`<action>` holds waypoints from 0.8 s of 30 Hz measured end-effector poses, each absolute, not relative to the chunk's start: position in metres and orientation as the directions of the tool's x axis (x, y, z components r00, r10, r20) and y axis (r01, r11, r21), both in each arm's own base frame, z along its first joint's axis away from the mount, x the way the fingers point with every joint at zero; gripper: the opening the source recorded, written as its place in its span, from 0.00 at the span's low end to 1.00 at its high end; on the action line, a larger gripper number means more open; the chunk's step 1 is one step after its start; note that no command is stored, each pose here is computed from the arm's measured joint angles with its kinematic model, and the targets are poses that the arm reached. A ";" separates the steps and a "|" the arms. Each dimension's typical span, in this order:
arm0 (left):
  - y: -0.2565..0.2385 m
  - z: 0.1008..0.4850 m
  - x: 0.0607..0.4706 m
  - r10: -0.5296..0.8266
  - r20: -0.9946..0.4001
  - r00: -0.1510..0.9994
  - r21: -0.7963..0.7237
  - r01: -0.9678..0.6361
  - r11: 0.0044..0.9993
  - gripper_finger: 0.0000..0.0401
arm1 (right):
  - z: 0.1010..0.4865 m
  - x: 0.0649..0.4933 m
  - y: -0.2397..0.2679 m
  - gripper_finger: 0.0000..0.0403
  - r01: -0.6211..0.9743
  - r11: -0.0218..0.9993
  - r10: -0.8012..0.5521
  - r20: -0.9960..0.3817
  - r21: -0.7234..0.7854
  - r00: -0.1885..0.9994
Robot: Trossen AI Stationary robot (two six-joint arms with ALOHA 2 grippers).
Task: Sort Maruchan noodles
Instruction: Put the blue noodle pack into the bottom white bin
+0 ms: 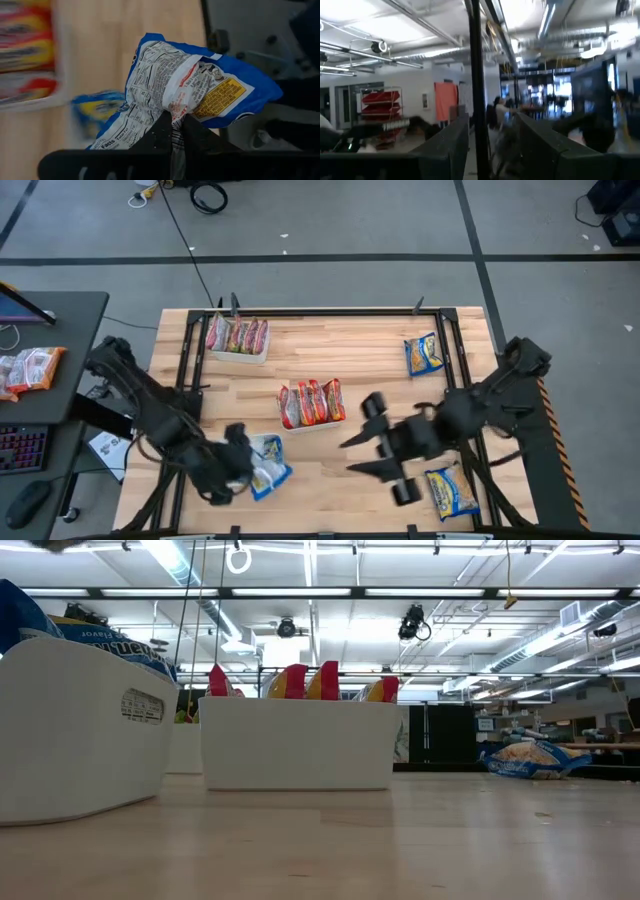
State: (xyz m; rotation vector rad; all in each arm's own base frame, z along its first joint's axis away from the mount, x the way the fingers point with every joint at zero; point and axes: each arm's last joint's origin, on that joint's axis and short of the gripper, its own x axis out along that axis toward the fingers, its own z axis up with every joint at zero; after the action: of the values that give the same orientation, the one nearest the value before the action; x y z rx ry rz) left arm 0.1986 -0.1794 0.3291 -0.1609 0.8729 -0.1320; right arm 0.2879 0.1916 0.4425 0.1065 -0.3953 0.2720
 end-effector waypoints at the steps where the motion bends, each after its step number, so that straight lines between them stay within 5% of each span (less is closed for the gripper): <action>1: -0.175 0.340 0.194 -0.166 -0.752 0.638 -0.184 0.039 0.982 0.06 | 0.437 0.294 0.193 0.41 -0.282 0.957 0.236 0.381 0.068 0.894; 7: -0.154 0.393 0.173 -0.037 -0.684 0.728 -0.091 -0.034 0.995 0.05 | 0.412 0.323 0.191 0.41 -0.245 0.966 0.205 0.323 0.088 0.924; 12: -0.142 0.385 0.169 0.177 -0.689 0.703 -0.049 -0.289 0.956 0.05 | 0.396 0.338 0.186 0.41 -0.196 0.981 0.188 0.246 0.008 0.951; 16: -0.143 0.354 0.172 0.256 -0.782 0.569 -0.093 -0.513 0.854 0.05 | 0.393 0.336 0.178 0.41 -0.145 0.989 0.149 0.137 -0.034 0.979; 24: -0.165 0.311 0.185 0.140 -0.966 0.219 -0.110 -0.832 0.544 0.05 | 0.426 0.301 0.144 0.41 -0.012 0.996 0.019 0.086 -0.092 0.996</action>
State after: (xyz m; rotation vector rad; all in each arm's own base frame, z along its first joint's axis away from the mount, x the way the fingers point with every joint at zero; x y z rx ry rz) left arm 0.1846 -0.1648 0.3114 -0.7359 1.1591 0.7634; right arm 0.3013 0.1440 0.4259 -0.0913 -0.0867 0.0156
